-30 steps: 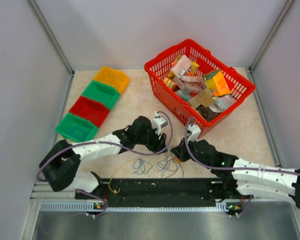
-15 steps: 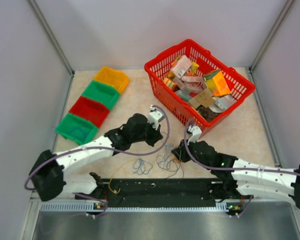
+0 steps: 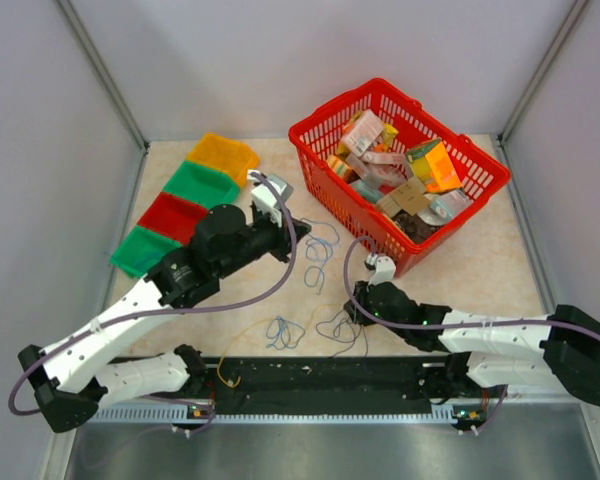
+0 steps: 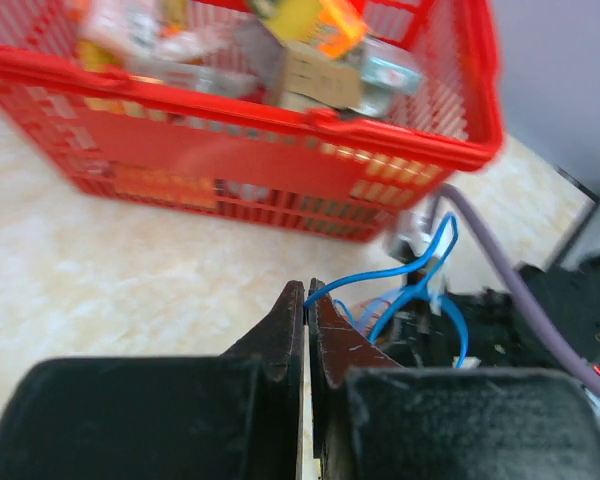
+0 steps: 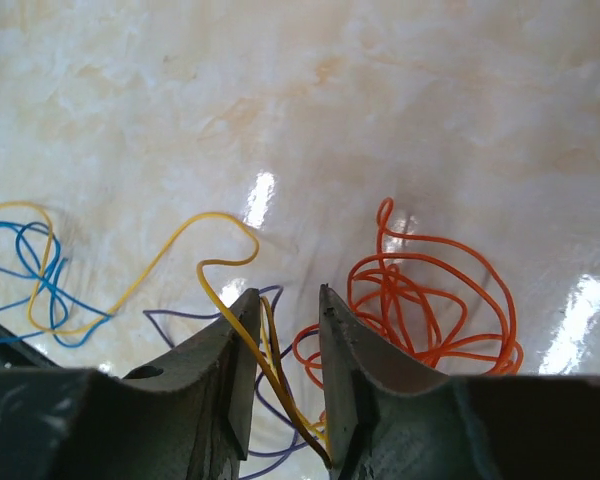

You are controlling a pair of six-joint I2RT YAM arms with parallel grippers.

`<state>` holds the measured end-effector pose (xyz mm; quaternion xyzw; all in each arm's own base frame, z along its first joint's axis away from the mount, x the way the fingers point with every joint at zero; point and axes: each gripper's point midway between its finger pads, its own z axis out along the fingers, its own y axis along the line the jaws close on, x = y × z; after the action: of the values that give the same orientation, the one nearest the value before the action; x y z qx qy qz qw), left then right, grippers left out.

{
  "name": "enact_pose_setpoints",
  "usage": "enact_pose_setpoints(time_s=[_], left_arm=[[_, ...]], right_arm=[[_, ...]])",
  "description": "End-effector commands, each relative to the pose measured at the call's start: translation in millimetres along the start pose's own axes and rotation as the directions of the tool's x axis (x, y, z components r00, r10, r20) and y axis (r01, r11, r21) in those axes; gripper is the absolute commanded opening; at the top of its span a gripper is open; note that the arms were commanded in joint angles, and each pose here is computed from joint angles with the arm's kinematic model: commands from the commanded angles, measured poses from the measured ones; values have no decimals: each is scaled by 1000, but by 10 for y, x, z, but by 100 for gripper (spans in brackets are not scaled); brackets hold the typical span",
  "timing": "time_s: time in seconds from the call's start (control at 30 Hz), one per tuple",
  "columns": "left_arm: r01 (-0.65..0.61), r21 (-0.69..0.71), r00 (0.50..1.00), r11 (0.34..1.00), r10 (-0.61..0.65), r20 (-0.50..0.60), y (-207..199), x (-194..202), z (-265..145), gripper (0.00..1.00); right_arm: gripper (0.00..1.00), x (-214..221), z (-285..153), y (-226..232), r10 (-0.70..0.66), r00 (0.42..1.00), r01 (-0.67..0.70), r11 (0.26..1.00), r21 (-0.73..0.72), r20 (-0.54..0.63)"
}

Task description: Untangle the cables

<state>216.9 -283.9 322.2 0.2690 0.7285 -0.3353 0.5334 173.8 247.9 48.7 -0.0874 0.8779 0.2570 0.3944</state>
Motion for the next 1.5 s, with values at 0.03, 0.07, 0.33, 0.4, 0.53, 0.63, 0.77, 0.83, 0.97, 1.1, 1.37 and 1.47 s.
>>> enact_pose_setpoints(time_s=[0.03,0.07,0.33,0.4,0.53,0.63,0.77,0.83,0.97,1.1,1.37,1.47], left_arm=[[16,-455,995,890,30,93,776,-339,-439,0],[17,-537,997,844,29,77,944,-292,-514,0],[170,-895,981,413,-156,115,2252,158,-1444,0],[181,-950,980,253,-130,152,2518,292,-1763,0],[279,-960,951,40,-154,270,2851,635,-2191,0],[341,-938,928,-67,-135,347,2977,759,-2393,0],[370,-913,916,-172,-97,390,3129,840,-2511,0],[395,-889,896,-230,-119,429,3243,937,-2615,0],[441,-858,852,-263,-178,492,3396,1112,-2633,0],[465,-830,811,-308,-228,539,3463,1300,-2670,6],[551,-796,763,-249,-234,602,3377,1281,-2597,95],[607,-794,740,-49,-330,586,3227,1191,-2253,90]], right_arm=[[29,-194,-16,-170,58,994,-66,993,94,93],[29,-205,-33,-182,61,993,-71,993,91,105],[29,-266,-141,-174,75,983,-80,996,27,168],[29,-278,-156,-175,72,982,-77,997,24,174],[29,-292,-168,-146,72,981,-74,997,7,178],[29,-274,-180,-147,75,982,-76,997,0,173],[29,-320,-213,-116,93,977,-90,996,-25,193],[29,-356,-237,-77,87,976,-80,996,-42,200],[29,-372,-256,-83,75,976,-68,997,-40,204],[29,-366,-267,-111,66,976,-61,998,-31,208],[29,-384,-280,-107,55,976,-49,998,-32,213],[29,-371,-260,-60,38,979,-29,998,-49,200]])
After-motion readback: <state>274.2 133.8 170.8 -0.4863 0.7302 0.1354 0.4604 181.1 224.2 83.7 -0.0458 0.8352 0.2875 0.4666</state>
